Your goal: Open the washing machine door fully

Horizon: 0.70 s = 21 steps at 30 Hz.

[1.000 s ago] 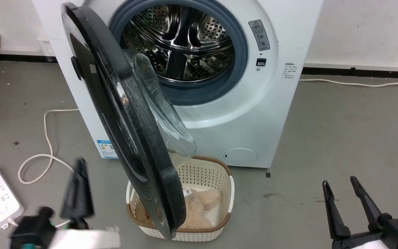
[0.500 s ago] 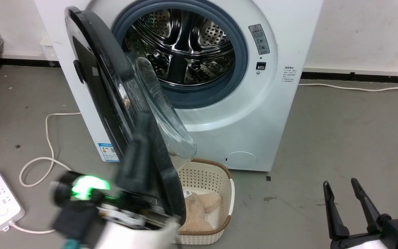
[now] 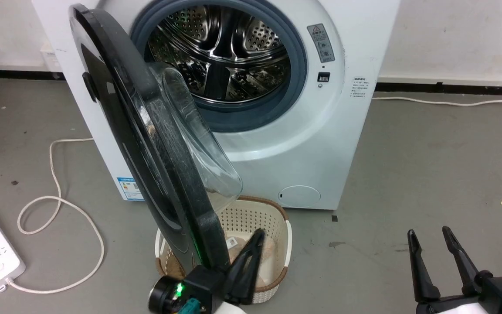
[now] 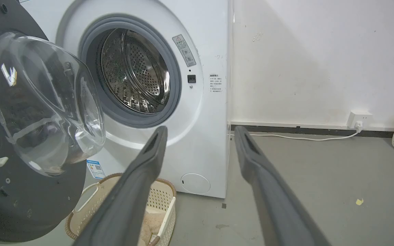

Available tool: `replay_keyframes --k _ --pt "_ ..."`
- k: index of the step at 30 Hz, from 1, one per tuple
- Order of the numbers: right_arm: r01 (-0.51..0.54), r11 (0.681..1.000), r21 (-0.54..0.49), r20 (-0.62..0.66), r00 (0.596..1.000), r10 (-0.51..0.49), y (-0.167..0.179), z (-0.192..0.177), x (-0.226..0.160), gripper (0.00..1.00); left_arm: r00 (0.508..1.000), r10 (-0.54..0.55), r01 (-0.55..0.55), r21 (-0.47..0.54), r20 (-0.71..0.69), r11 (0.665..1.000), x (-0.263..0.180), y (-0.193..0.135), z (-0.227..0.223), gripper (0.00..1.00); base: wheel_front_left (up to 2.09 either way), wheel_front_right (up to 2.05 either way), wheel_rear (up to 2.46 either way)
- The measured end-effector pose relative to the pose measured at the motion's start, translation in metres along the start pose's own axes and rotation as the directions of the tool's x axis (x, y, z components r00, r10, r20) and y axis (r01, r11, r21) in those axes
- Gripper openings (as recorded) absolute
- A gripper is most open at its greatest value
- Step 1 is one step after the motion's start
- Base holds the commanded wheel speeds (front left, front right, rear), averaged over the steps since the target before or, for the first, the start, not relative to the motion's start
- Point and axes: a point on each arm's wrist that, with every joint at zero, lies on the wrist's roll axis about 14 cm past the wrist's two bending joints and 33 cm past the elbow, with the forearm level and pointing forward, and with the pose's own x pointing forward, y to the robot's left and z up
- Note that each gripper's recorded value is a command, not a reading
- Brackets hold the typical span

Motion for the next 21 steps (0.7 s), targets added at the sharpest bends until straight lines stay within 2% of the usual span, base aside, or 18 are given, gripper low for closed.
replay_keyframes --k 1,2,5,10,19,21 --pt "0.0 1.0 0.0 0.0 1.0 0.0 0.0 0.0 0.0 1.0 1.0 0.0 0.0 0.0 0.0 1.0 0.0 0.0 0.0 0.0 0.0 0.0 0.0" --pt "0.002 1.0 0.002 -0.005 1.0 -0.002 0.0 -0.002 0.0 1.0 0.997 0.053 -0.052 0.01 -0.052 0.999 -0.002 0.013 -0.015 0.0 0.0 0.0 0.0" --pt "0.001 1.0 0.002 -0.013 1.0 -0.001 0.0 -0.004 0.001 1.0 0.988 0.114 -0.112 0.022 -0.101 0.993 -0.004 0.028 -0.029 0.0 0.0 0.0 0.0" --pt "-0.009 1.0 0.006 -0.023 1.0 0.009 0.003 -0.008 0.003 1.0 0.978 0.163 -0.161 0.026 -0.129 0.987 -0.007 0.042 -0.039 0.0 0.0 0.0 0.0" --pt "-0.092 0.995 0.027 -0.027 0.995 0.093 0.029 -0.013 0.017 1.0 0.962 0.241 -0.242 0.01 -0.129 0.97 -0.028 0.061 -0.041 0.0 0.0 0.0 0.0" --pt "-0.141 0.989 0.036 -0.029 0.989 0.142 0.045 -0.015 0.024 1.0 0.948 0.295 -0.295 0.013 -0.12 0.955 -0.042 0.073 -0.038 0.0 0.0 0.0 0.0"
